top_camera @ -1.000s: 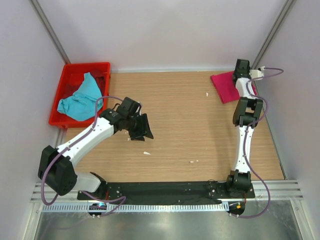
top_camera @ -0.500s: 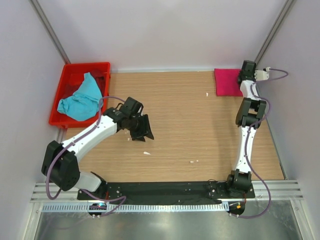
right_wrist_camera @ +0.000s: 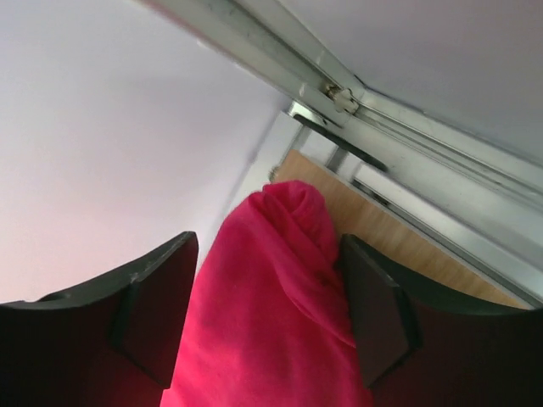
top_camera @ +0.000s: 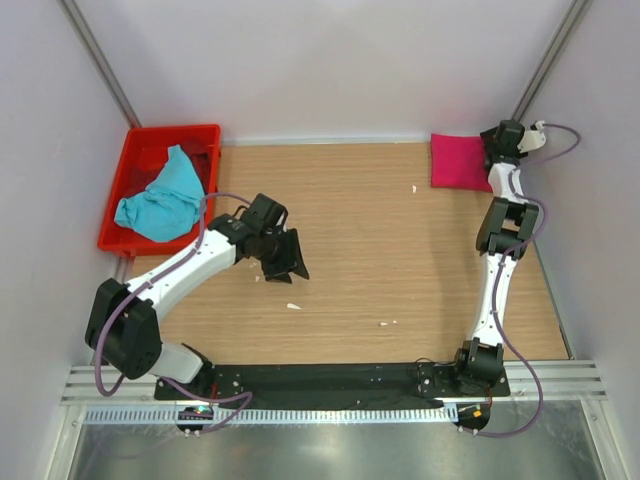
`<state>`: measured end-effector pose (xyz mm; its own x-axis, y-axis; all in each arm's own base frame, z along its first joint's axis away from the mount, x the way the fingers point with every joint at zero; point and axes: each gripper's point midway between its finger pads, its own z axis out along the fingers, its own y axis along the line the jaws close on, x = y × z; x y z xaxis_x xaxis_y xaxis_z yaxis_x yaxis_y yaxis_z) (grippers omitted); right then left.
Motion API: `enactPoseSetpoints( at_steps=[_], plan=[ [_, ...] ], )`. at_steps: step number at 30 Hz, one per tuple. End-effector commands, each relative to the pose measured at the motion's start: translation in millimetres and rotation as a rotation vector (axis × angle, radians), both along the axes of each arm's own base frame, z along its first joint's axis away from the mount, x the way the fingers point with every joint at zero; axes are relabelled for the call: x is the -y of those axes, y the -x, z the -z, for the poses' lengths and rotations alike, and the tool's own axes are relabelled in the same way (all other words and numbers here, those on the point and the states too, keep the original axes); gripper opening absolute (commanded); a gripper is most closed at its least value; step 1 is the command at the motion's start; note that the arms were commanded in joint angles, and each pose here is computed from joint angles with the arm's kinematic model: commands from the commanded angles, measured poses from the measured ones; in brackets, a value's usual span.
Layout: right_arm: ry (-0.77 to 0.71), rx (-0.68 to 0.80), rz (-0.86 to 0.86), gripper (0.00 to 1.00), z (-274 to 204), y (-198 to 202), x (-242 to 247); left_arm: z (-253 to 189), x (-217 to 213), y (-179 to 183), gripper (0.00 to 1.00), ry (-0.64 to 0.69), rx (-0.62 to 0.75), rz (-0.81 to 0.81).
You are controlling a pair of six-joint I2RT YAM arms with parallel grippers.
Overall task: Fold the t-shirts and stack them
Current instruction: Neatly place the folded tshirt to the corner, then reset both grippers
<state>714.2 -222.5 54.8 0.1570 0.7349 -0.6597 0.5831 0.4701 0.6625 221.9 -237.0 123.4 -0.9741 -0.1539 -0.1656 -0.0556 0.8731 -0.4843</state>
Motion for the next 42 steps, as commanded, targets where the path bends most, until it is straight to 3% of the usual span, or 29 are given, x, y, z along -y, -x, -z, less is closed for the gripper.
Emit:
enactPoseSetpoints(
  at_steps=[1,6,9,14,15,17,18,19,22,23,24,26,27,30,32,33,35,36,37,38,40,42],
  plan=[
    [0.135,-0.181,-0.104,0.75,-14,22,-11,-30,14,-11,0.49,0.085,0.078,0.007],
    [0.329,-0.289,-0.148,0.87,-107,45,-34,-48,15,-11,0.49,0.116,0.123,0.013],
    [0.487,-0.394,-0.053,1.00,-162,82,-29,-62,10,-5,0.50,0.133,0.163,0.026],
    [0.556,-0.478,-0.048,1.00,-216,128,-35,-77,-4,13,0.51,0.140,0.203,0.039],
    [0.536,-0.535,-0.075,1.00,-209,142,-41,-77,-7,17,0.51,0.139,0.206,0.039],
    [0.503,-0.516,-0.103,1.00,-233,162,-69,-78,-13,24,0.52,0.136,0.210,0.035],
    [0.481,-0.595,-0.142,1.00,-211,178,-82,-83,-17,30,0.52,0.147,0.226,0.035],
    [0.479,-0.547,-0.176,1.00,-237,193,-110,-83,-19,34,0.53,0.148,0.227,0.031],
    [0.390,-0.599,-0.283,1.00,-202,232,-156,-84,-30,50,0.56,0.165,0.238,0.026],
    [0.393,-0.542,-0.361,1.00,-219,247,-195,-83,-32,54,0.56,0.171,0.231,0.015],
    [0.328,-0.588,-0.425,1.00,-187,265,-215,-74,-34,61,0.58,0.173,0.208,0.011],
    [0.266,-0.543,-0.546,1.00,-188,294,-255,-77,-36,71,0.60,0.220,0.210,-0.018],
    [0.218,-0.609,-0.584,1.00,-156,316,-264,-66,-39,76,0.61,0.222,0.185,-0.030],
    [0.100,-0.577,-0.758,1.00,-125,370,-308,-57,-36,88,0.66,0.312,0.146,-0.085],
    [-0.034,-0.553,-0.851,1.00,-108,400,-336,-64,-30,89,0.67,0.423,0.172,-0.113],
    [-0.089,-0.576,-0.879,1.00,-82,421,-342,-47,-28,92,0.68,0.455,0.100,-0.182],
    [-0.181,-0.516,-0.914,1.00,-83,446,-356,-61,-21,88,0.69,0.604,0.155,-0.212],
    [-0.221,-0.502,-0.936,1.00,-62,459,-361,-47,-21,89,0.70,0.644,0.091,-0.282],
    [-0.242,-0.409,-0.968,1.00,-73,467,-366,-48,-20,87,0.70,0.687,0.094,-0.303],
    [-0.313,-0.374,-0.996,1.00,-73,477,-374,-66,-20,83,0.71,0.786,0.158,-0.317],
    [-0.368,-0.341,-1.023,1.00,-53,496,-378,-51,-22,82,0.73,0.844,0.111,-0.393],
    [-0.436,-0.284,-1.059,1.00,-44,515,-384,-52,-28,81,0.74,0.926,0.159,-0.423]
  ],
)
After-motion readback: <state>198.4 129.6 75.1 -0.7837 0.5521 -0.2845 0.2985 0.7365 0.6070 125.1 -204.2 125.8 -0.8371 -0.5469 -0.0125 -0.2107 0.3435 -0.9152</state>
